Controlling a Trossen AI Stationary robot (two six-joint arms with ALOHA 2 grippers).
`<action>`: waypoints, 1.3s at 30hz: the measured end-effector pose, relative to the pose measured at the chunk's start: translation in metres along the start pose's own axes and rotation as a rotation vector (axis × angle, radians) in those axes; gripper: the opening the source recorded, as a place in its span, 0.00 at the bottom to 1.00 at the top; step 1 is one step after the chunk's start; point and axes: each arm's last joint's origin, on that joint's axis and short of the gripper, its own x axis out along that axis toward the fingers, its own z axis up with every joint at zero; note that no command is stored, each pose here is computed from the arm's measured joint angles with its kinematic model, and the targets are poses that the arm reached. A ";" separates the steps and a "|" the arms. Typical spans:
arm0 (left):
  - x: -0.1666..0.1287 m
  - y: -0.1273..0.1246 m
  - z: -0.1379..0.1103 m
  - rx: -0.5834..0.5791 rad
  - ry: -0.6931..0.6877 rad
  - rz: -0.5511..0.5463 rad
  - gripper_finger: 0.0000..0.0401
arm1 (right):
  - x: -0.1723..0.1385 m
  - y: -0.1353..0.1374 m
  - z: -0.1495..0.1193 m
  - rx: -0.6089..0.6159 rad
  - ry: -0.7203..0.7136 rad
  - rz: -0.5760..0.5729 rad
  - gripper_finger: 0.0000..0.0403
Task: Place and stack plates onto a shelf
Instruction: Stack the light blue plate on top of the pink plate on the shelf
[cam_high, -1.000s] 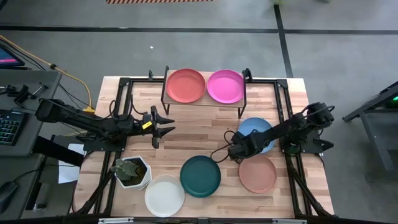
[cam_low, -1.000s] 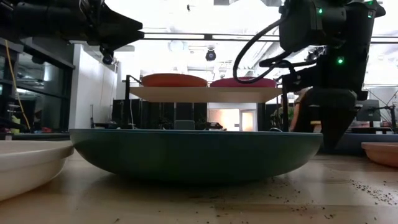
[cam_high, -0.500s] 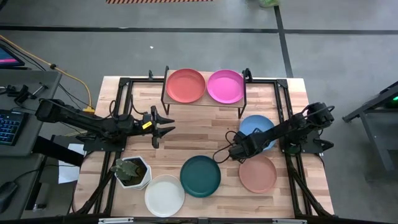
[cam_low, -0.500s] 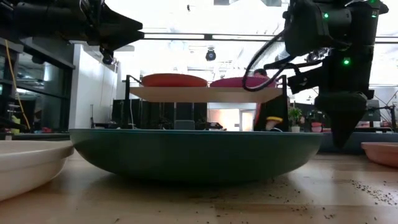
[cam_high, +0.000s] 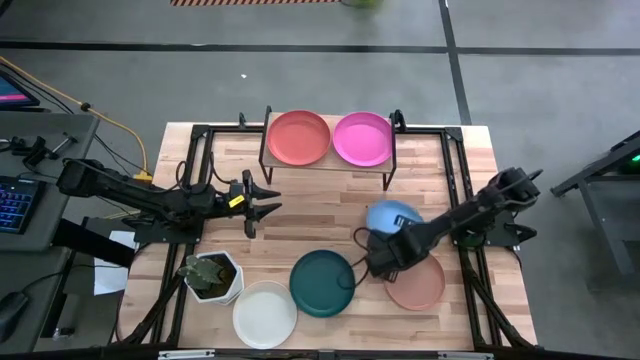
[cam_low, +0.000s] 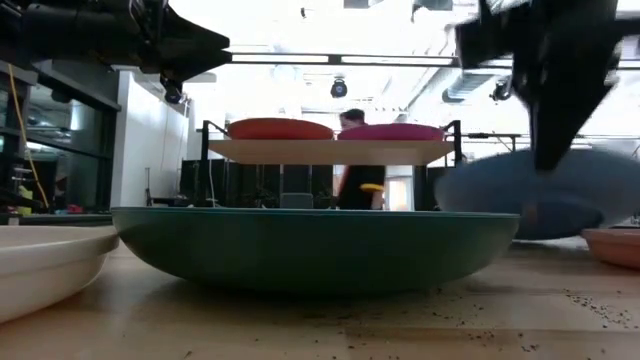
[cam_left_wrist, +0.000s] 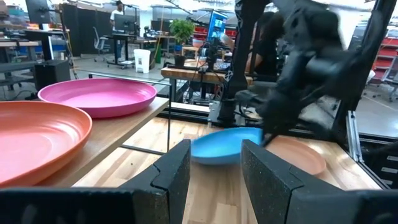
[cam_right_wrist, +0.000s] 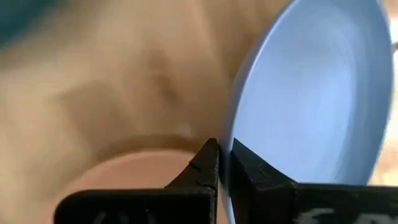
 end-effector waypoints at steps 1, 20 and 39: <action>0.000 0.000 0.000 0.000 0.000 0.001 0.33 | -0.009 0.005 0.001 -0.021 -0.009 0.030 0.00; 0.000 0.001 0.000 0.025 -0.001 0.018 0.33 | -0.114 0.028 0.041 -0.446 -0.675 -0.255 0.00; 0.000 0.001 -0.001 0.020 0.010 0.020 0.33 | -0.058 -0.107 0.116 -0.345 -0.281 -0.485 0.00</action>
